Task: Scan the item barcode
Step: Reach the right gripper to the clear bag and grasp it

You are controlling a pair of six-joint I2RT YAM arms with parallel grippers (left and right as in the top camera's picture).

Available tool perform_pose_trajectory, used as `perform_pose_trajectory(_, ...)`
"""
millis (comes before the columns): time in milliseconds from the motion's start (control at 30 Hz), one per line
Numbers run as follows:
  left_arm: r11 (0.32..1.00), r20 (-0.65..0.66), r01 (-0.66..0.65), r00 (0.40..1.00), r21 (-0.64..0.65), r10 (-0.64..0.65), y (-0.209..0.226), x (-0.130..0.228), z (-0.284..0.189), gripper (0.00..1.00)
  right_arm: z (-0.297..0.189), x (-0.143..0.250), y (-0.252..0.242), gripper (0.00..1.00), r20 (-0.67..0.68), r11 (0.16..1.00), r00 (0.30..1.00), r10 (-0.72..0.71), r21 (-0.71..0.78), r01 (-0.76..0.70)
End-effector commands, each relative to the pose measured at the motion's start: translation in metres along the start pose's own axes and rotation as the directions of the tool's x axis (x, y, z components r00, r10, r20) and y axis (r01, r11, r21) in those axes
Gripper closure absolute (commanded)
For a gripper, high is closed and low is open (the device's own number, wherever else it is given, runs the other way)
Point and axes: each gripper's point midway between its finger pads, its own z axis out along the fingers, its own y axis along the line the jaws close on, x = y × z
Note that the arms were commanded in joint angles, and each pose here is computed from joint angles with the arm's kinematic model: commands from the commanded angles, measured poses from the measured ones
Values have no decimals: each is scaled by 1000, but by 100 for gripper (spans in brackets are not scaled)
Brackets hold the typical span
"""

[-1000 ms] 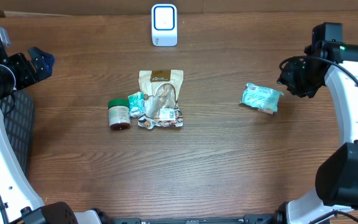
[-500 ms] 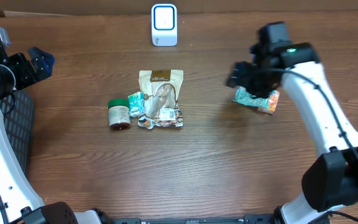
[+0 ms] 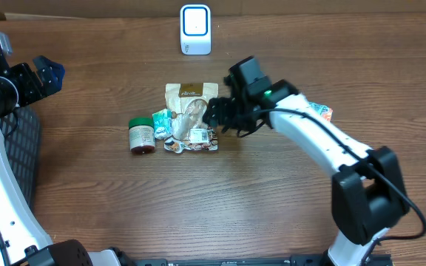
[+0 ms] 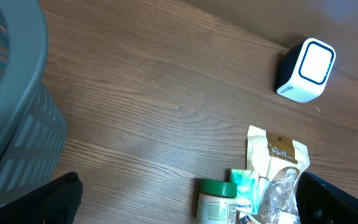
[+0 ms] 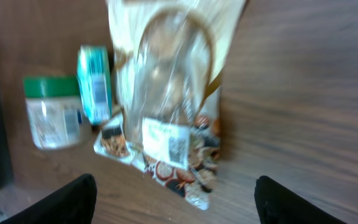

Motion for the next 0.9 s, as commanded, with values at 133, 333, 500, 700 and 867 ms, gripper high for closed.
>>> perform_pose_trajectory(133,1000,20,-8,1000,19,8,-7,-5,-6,0,56,26,-15,34,-110,980,975,195,59,-189)
perform_pose_trajectory(333,1000,20,-8,1000,19,8,-7,-5,-6,0,74,38,-23,44,-171,976,961,216,74,-206)
perform_pose_trajectory(500,1000,21,-8,1000,19,8,-7,-5,-6,1,76,36,-20,61,-165,981,967,193,59,-186)
perform_pose_trajectory(700,1000,20,-8,1000,19,8,-7,-5,-6,0,78,37,-12,82,-163,989,976,147,41,-143)
perform_pose_trajectory(867,1000,20,-8,1000,19,8,-7,-5,-6,0,78,42,-9,96,-181,995,978,104,25,-101)
